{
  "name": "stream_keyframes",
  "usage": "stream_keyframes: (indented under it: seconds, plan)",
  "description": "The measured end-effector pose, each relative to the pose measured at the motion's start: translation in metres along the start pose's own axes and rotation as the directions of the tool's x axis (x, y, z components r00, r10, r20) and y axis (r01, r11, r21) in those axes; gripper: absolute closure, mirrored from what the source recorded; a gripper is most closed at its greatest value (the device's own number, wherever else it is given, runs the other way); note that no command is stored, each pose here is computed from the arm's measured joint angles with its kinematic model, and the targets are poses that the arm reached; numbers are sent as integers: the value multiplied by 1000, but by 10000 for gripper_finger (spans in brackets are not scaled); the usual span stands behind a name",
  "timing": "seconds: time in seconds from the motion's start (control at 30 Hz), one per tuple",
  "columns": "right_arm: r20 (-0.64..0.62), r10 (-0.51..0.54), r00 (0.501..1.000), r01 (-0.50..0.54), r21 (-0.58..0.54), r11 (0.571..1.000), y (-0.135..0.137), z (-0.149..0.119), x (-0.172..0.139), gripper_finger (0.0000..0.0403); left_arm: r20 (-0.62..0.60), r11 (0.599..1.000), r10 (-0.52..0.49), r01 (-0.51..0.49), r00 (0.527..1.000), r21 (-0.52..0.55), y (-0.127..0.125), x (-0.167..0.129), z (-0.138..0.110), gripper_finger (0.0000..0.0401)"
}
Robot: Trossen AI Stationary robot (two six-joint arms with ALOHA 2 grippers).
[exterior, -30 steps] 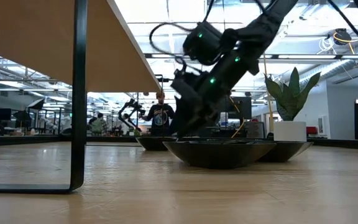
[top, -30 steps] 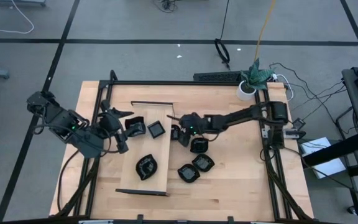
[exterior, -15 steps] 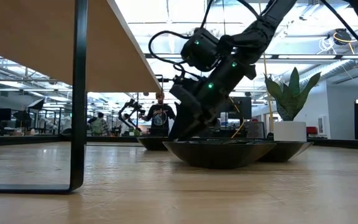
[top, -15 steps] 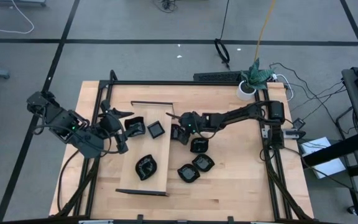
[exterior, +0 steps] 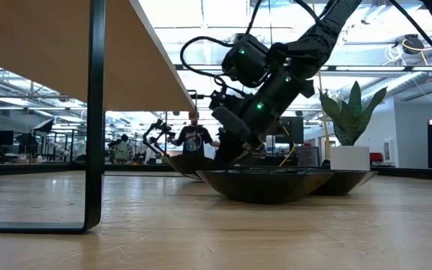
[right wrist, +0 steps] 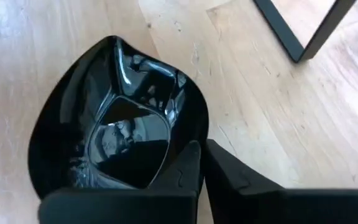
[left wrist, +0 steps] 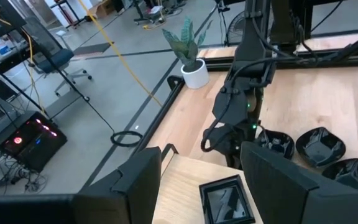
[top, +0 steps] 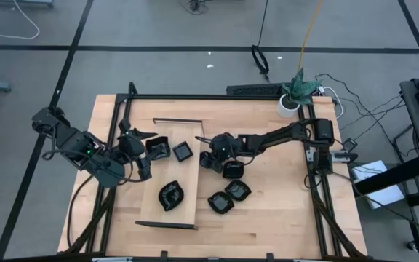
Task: Pick & Place Mini shaped plates
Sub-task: Stack the leaf shaped plate on top of the leaf shaped plate on the shelf
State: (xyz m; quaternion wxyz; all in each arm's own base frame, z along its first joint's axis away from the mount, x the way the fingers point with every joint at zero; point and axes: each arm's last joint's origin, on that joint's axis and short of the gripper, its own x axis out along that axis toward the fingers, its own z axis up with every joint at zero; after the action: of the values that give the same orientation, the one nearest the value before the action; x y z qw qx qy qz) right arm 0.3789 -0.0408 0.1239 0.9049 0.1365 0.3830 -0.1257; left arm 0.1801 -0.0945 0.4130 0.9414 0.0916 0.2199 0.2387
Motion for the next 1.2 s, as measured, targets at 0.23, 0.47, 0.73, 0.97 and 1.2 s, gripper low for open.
stream_keyframes:
  seconds: [0.23, 0.47, 0.73, 0.97, 1.2]
  plan:
    - [44, 12, 999, -9, -81, 997, 6, 12, -21, 403, 7, 1000, 2, -2, 1000, -8, 0, 0, 1, 176]
    - [167, -154, 974, 183, -180, 966, 25, 28, -71, 403, 5, 1000, -2, 2, 1000, -13, 0, 0, 1, 176]
    - [373, -387, 843, 478, -189, 858, 54, 35, -143, 403, -5, 998, -11, 11, 1000, -57, -2, 2, 0, 176]
    - [573, -433, 696, 615, -163, 772, 83, 44, -174, 403, -18, 999, 25, -26, 1000, -38, -21, 22, 3, 176]
    - [776, -370, 511, 677, -98, 729, 90, 64, -193, 403, 52, 984, 175, -177, 983, 34, -49, 48, 10, 176]
